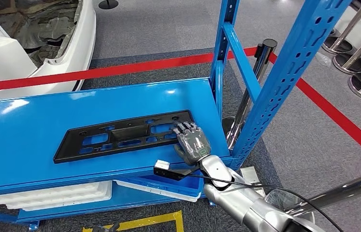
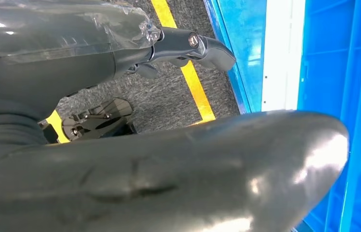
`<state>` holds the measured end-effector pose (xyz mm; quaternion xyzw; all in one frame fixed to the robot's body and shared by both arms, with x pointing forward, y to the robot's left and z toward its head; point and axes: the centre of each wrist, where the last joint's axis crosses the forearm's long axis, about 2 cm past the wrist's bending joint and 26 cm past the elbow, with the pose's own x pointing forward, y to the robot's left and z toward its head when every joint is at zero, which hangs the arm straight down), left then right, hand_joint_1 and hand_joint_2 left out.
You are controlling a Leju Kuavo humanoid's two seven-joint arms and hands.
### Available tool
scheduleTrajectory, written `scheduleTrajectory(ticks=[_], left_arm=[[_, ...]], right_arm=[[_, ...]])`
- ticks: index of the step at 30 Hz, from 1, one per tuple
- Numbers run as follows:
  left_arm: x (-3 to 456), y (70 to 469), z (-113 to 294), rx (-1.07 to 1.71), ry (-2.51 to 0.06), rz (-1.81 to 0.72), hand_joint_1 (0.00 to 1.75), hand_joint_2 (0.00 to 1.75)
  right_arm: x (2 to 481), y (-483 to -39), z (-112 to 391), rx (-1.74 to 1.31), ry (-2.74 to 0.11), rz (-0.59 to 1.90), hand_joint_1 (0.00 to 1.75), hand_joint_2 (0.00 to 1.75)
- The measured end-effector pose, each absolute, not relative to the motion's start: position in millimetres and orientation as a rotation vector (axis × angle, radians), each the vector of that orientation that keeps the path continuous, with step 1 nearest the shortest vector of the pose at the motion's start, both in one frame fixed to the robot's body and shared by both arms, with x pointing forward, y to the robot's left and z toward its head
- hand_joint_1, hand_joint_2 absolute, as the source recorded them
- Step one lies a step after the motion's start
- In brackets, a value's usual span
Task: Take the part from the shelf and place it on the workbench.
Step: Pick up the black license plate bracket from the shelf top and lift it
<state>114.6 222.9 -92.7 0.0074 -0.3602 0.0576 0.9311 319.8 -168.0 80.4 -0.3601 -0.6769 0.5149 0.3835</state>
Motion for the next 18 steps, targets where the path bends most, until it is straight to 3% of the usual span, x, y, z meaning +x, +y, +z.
scheduleTrajectory(ticks=[18], left_arm=[[113.9, 223.0, -92.8, 0.022, -0.745, 0.129, 0.00, 0.00]], right_arm=[[329.3, -168.3, 88.3, -0.912, -1.731, 1.305, 1.75, 1.75]])
